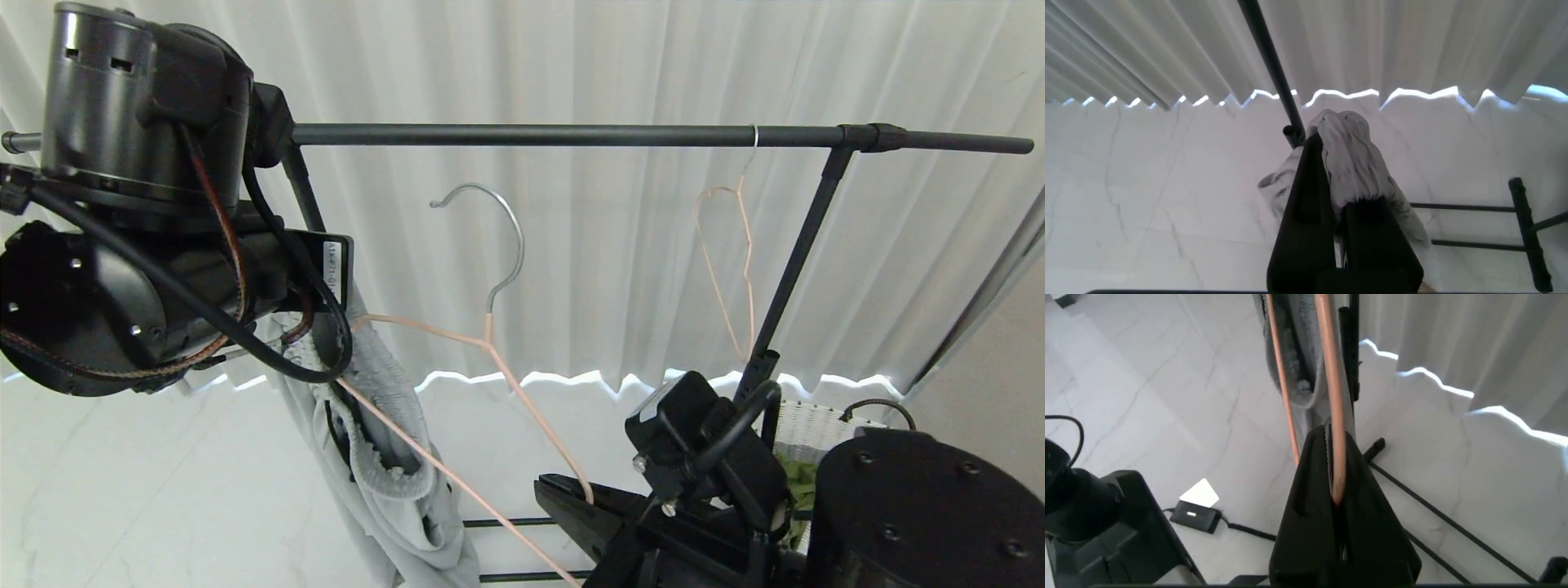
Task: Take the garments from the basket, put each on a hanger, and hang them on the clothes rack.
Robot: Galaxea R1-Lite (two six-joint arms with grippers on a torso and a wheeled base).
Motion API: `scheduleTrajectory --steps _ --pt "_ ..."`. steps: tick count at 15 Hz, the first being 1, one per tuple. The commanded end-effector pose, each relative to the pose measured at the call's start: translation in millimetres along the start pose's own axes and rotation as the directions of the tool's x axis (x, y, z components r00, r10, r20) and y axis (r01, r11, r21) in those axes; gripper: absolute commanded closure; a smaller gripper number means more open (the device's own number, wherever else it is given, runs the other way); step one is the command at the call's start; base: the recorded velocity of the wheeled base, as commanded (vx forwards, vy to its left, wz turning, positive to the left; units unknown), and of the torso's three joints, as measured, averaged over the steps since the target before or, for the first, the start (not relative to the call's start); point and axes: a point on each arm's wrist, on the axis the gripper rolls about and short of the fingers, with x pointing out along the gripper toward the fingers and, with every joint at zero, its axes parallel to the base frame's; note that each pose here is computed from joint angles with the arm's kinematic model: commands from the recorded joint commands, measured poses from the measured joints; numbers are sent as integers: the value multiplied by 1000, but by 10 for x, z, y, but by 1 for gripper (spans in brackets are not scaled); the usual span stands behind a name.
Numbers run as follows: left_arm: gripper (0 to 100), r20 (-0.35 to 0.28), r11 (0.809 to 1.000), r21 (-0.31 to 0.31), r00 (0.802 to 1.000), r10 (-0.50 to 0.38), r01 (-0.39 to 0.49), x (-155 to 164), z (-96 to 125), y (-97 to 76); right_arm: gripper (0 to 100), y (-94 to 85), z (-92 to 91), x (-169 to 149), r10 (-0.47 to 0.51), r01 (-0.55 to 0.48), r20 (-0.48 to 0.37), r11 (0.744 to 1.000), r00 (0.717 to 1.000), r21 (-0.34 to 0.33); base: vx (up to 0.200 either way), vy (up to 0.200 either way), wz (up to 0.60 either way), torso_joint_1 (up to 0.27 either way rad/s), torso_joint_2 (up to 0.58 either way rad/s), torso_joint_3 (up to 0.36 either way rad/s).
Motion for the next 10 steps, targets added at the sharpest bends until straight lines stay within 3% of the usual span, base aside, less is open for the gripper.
scheduleTrajectory --steps 1,5,7,10 --pt "100 2 1000 -6 1000 -3 3 -8 2 -1 100 54 -67 149 8 -8 -6 1000 1000 -2 0 0 0 0 0 0" --pt "100 6 1000 -20 1000 0 0 -28 4 23 100 -2 -81 242 -34 34 4 999 999 8 0 0 0 0 0 0" --pt "100 17 1000 -25 1000 9 -8 -78 13 70 100 -99 -23 225 -130 127 36 990 991 56 0 0 0 0 0 0" --pt "100 -7 999 53 1000 14 -13 -124 -131 120 100 -191 127 70 -157 149 88 985 984 90 0 0 0 0 0 0"
